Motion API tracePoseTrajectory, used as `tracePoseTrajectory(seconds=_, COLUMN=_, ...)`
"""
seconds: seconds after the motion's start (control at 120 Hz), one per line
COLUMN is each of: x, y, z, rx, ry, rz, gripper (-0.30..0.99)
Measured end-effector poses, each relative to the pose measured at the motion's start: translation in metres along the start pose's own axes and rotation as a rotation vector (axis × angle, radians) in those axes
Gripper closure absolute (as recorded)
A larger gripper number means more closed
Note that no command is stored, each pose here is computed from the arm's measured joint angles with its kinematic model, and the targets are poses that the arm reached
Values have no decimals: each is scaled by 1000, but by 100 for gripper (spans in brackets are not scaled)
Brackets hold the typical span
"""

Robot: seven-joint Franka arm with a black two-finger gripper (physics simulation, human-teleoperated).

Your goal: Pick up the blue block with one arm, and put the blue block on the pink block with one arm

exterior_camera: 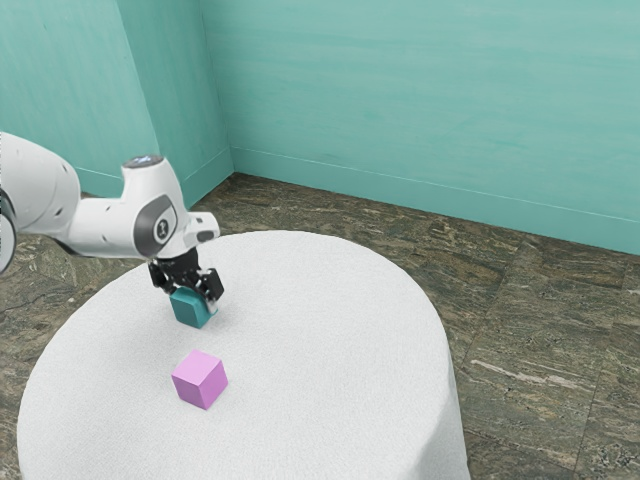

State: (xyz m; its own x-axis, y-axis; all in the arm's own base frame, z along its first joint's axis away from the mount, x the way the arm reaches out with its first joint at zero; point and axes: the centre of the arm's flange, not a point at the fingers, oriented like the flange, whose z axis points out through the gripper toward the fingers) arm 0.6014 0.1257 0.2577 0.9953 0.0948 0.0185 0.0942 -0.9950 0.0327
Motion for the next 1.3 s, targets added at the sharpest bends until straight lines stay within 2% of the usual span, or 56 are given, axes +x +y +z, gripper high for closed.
tracePoseTrajectory(seconds=0.125, x=-1, y=0, z=3, rx=-10, ry=2, rz=-3, gripper=1)
tracePoseTrajectory(seconds=0.258, x=1, y=4, z=-1, rx=-12, ry=13, rz=8, gripper=25)
tracePoseTrajectory(seconds=0.383, x=0, y=5, z=-8, rx=-9, ry=23, rz=10, gripper=33)
tracePoseTrajectory(seconds=0.458, x=-12, y=14, z=-32, rx=-12, ry=47, rz=15, gripper=33)
tracePoseTrajectory(seconds=0.617, x=-72, y=53, z=-88, rx=-40, ry=92, rz=11, gripper=32)
tracePoseTrajectory(seconds=0.808, x=-138, y=91, z=-99, rx=-55, ry=79, rz=-24, gripper=33)
tracePoseTrajectory(seconds=0.975, x=-159, y=99, z=-103, rx=-56, ry=80, rz=-92, gripper=32)
tracePoseTrajectory(seconds=1.3, x=-174, y=112, z=-86, rx=-38, ry=37, rz=-168, gripper=32)
